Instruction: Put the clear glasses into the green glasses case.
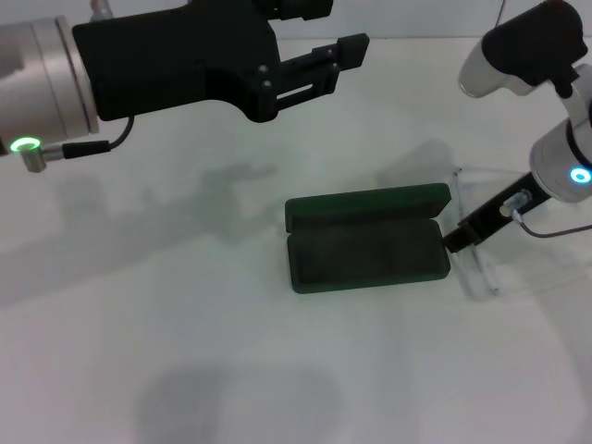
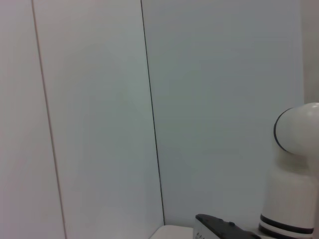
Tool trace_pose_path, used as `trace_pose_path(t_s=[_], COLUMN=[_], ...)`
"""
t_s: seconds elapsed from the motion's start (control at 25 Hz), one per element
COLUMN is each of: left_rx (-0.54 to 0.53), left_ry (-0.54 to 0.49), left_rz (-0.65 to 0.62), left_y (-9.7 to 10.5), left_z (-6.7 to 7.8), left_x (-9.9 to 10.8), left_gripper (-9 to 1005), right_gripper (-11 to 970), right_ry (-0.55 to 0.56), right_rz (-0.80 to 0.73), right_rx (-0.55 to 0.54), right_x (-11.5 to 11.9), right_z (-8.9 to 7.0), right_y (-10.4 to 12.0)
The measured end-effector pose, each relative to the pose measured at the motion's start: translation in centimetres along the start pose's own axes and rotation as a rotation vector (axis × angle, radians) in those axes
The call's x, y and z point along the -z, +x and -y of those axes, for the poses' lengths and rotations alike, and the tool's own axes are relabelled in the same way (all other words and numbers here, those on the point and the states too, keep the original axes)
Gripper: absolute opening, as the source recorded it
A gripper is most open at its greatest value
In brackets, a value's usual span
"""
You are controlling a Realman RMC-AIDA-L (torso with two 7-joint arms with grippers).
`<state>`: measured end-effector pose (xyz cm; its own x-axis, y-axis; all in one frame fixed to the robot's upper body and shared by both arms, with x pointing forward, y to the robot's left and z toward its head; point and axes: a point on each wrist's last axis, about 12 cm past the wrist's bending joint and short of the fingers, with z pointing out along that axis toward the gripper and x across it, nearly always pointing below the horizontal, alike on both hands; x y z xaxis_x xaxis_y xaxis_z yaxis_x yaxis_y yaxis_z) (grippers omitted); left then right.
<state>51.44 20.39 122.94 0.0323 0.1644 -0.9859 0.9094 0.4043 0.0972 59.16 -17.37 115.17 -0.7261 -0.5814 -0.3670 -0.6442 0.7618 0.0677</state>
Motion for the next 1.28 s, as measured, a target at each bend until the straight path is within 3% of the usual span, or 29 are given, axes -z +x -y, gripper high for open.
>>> trace_pose_path(t_s=[0.4, 0.6, 0.96, 1.12, 1.28], left_rx=[0.008, 0.011, 0.029, 0.048, 0.071], left_ry=[-0.003, -0.003, 0.005, 0.005, -0.001], left_rz=[0.005, 0.006, 0.022, 0.059, 0.104], left_y=[0.1, 0.1, 0.0, -0.3, -0.7], left_z=[0.0, 0.0, 0.0, -0.1, -0.4], left_x=[0.2, 0.2, 0.0, 0.2, 0.6], left_gripper=[501, 501, 502, 501, 499], right_gripper=[227, 129, 114, 110, 106], right_ry=[0.0, -0.008, 0.031, 0.04, -0.04], right_rz=[0.016, 0.035, 0.099, 0.263, 0.542], right_rx=[0.036, 0.034, 0.036, 0.018, 0.131], right_x=[1.1, 1.8, 4.3, 8.5, 13.2], right_z=[1.3, 2.4, 4.3, 5.8, 5.6], right_y=[1.8, 3.1, 5.1, 6.5, 7.7])
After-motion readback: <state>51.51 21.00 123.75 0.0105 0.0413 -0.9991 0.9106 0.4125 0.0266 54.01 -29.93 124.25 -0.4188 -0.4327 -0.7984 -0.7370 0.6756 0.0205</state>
